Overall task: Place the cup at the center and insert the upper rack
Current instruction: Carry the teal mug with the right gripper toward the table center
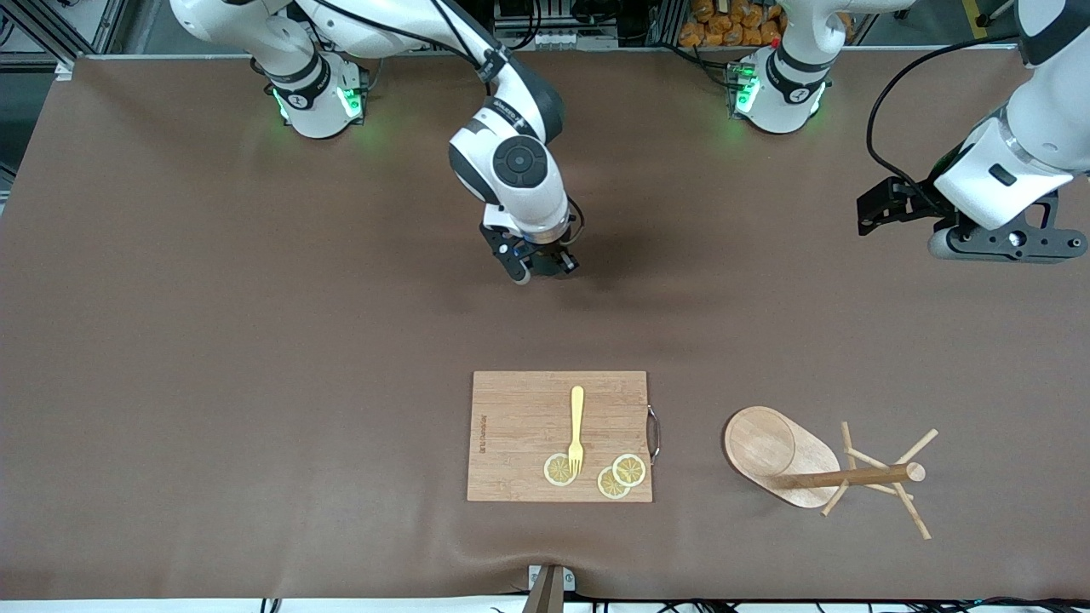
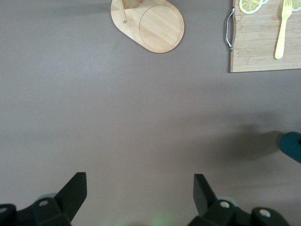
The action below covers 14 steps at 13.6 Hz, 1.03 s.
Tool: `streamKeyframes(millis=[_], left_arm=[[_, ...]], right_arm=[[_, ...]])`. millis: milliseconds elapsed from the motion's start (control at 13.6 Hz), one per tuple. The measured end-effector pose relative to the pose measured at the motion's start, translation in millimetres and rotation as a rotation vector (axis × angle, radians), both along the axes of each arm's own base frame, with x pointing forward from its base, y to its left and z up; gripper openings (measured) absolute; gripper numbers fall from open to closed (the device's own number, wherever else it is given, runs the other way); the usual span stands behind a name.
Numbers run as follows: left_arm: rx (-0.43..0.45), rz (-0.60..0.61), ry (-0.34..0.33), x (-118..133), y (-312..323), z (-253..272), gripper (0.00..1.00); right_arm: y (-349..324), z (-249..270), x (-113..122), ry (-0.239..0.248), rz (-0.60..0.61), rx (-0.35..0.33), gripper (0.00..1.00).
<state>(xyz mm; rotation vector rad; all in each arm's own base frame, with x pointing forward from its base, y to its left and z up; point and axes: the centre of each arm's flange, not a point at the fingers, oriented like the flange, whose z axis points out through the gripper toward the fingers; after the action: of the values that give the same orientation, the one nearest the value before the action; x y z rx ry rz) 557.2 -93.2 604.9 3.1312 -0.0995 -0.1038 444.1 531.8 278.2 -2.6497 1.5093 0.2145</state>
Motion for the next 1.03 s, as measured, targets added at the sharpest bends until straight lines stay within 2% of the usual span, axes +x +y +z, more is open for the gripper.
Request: streamKeyframes(millis=[221, 589, 1030], left_arm=[[0.0, -0.001, 0.002, 0.9, -0.9, -1.8, 1.0], [-0.001, -0.001, -0.002, 2.4, -0.7, -2.8, 1.0], [-0.001, -0.007, -0.002, 1.9, -3.9, -2.8, 1.0]], right_arm=[[21.1, -5.6, -8.1, 0.004, -0.057, 0.006, 0.04], [38.6, -18.2, -20.0, -0.015, -0.107, 0.03, 0.04], [39.6, -25.8, -16.6, -0.017, -0.149, 0.025, 0.04]])
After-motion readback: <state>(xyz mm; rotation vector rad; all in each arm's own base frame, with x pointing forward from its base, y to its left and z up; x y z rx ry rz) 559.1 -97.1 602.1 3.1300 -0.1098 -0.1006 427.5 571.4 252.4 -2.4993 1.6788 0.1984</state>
